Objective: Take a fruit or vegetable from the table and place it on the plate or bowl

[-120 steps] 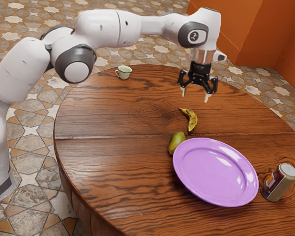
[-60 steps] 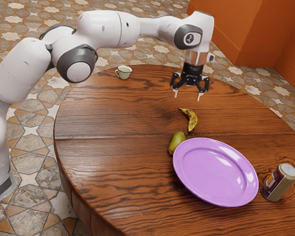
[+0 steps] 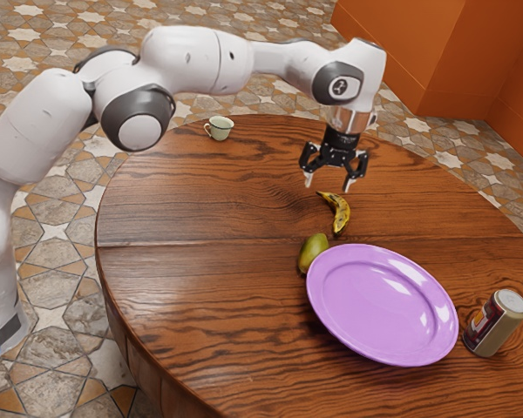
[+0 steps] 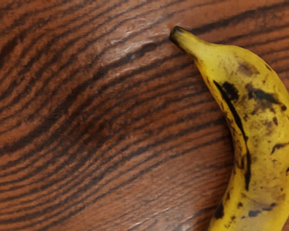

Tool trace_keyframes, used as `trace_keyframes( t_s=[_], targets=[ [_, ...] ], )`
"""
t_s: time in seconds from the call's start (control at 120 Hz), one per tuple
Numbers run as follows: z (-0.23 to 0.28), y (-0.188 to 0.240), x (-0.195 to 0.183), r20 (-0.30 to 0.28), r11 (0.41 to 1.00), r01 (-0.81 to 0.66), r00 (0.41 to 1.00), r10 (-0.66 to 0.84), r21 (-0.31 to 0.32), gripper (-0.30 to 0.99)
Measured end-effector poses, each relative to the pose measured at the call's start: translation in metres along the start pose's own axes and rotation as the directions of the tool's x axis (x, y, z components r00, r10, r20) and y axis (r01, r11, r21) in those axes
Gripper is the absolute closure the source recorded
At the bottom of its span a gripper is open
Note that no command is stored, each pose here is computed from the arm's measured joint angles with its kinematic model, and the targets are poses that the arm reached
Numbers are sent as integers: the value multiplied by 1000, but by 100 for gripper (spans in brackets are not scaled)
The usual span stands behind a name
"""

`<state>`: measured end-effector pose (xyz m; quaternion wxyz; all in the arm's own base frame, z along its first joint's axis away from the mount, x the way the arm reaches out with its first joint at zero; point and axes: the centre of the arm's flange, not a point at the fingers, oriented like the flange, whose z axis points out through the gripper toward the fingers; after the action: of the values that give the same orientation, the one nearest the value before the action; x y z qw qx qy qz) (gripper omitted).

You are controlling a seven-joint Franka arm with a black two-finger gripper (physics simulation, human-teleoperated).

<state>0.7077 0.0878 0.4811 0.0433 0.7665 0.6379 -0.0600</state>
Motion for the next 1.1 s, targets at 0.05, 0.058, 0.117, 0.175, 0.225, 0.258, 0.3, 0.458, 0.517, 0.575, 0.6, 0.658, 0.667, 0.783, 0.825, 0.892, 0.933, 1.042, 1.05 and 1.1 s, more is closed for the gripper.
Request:
trace_keyframes(
  t_s=[0.05, 0.058, 0.117, 0.175, 0.225, 0.258, 0.3, 0.458, 0.517, 0.575, 0.6, 0.658, 0.667, 0.783, 0.825, 0.892, 0.933, 1.042, 1.05, 1.1],
  targets=[
    [1, 0, 1, -21, 1000, 4, 1000, -4, 9, 0],
    [1, 0, 1, -24, 1000, 4, 1000, -4, 11, 0],
    [1, -1, 3, -40, 1000, 10, 999, -9, 16, 0],
    [4, -1, 7, -50, 1000, 15, 999, -14, 23, 0],
    [8, 0, 10, -55, 999, 19, 998, -18, 29, 0],
    [12, 1, 10, -56, 999, 20, 998, -18, 34, 0],
    [16, 4, 8, -58, 999, 16, 998, -14, 37, 0],
    [18, 13, -12, -68, 1000, -13, 998, 15, 23, 0],
    [17, 15, -11, -73, 1000, -14, 997, 15, 8, 0],
    [16, 17, -9, -78, 1000, -16, 997, 15, -7, 0],
    [16, 18, -9, -80, 1000, -17, 997, 16, -12, 0],
    [20, 22, -11, -80, 1000, -24, 997, 22, -19, 0],
    [21, 22, -11, -80, 999, -25, 997, 23, -20, 0],
    [25, 31, -16, -82, 998, -44, 996, 41, -38, 0],
    [25, 31, -14, -86, 998, -45, 995, 41, -44, 0],
    [30, 33, -10, -92, 998, -46, 995, 41, -44, 0],
    [37, 34, -7, -93, 998, -47, 995, 43, -39, 0],
    [49, 38, -3, -96, 998, -55, 994, 52, -38, 0],
    [50, 39, -3, -96, 998, -56, 994, 52, -38, 0],
    [55, 41, -2, -97, 997, -60, 994, 56, -38, 0]
  ],
)
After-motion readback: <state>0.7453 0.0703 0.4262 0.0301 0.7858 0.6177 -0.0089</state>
